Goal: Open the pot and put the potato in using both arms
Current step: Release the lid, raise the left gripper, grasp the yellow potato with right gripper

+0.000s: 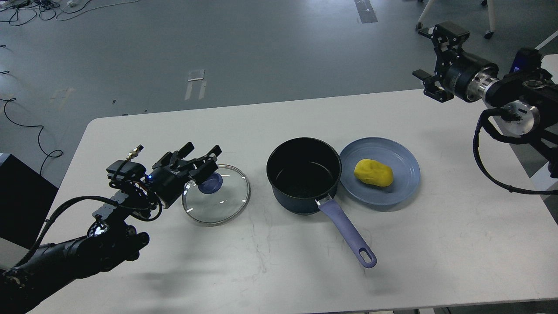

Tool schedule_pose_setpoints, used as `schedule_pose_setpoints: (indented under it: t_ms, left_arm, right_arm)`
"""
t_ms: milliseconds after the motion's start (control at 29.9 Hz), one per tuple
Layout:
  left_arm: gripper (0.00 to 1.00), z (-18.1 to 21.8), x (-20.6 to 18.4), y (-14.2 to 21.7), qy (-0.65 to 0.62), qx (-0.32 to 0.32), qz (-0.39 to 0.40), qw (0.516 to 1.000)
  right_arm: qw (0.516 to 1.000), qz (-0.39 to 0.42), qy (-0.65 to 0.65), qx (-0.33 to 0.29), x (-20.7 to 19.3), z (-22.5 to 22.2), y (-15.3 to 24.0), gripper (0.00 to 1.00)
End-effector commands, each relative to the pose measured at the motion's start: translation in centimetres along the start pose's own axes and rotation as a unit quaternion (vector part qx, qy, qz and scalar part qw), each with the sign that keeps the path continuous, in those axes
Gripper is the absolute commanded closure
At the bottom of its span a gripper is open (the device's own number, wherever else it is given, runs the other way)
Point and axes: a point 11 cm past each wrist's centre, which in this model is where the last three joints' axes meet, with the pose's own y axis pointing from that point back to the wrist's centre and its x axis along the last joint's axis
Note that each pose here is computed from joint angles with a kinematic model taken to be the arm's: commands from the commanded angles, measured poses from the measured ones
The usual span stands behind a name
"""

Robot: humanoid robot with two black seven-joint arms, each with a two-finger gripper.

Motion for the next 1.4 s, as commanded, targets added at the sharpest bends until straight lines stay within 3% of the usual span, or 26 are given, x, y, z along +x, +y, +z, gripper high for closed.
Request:
schedule_pose_setpoints:
  t_ms: [0,100,234,301,434,602,936,1370]
  left_arm:
    - [0.02,-0.2,3.7,-1.9,0.097,0.033,0.058,0.993]
    - [0.02,-0.7,5.4,-2.7,0.202,0.055,0.073,0.975]
    - [0.02,-0.3,7.5,-3.9,0.330,0.046,0.061,0.941]
    - [0.02,-0.4,8.8,-4.0,0.363,0.039,0.065,0.929]
    - [0.02,-1.0,12.2,-4.7,0.533,0.056,0.089,0.839]
    - [0.02,-1.4,13.4,-5.0,0.585,0.090,0.087,0.801]
    - [0.02,-2.0,14.3,-4.6,0.642,0.101,0.096,0.754]
    - [0.02,-2.0,13.6,-4.4,0.646,0.096,0.089,0.752]
  right_arm:
    - [0.984,-0.064,0.167,0.000,-1.0,-0.9,0.8,0.00]
    - [0.949,-0.124,0.290,-0.004,-2.0,-0.2,2.4,0.00]
    - [0.846,-0.233,0.479,-0.005,-3.4,2.3,4.3,0.07]
    - [0.811,-0.245,0.531,-0.019,-3.2,3.4,4.6,0.08]
    - [0.711,-0.221,0.667,-0.022,-0.8,6.8,5.5,0.08]
    - [0.654,-0.216,0.725,0.018,-2.1,9.5,4.8,0.09]
    - [0.642,-0.238,0.727,0.046,-4.9,11.3,4.4,0.10]
    - [0.633,-0.282,0.719,0.056,-8.0,13.6,4.3,0.17]
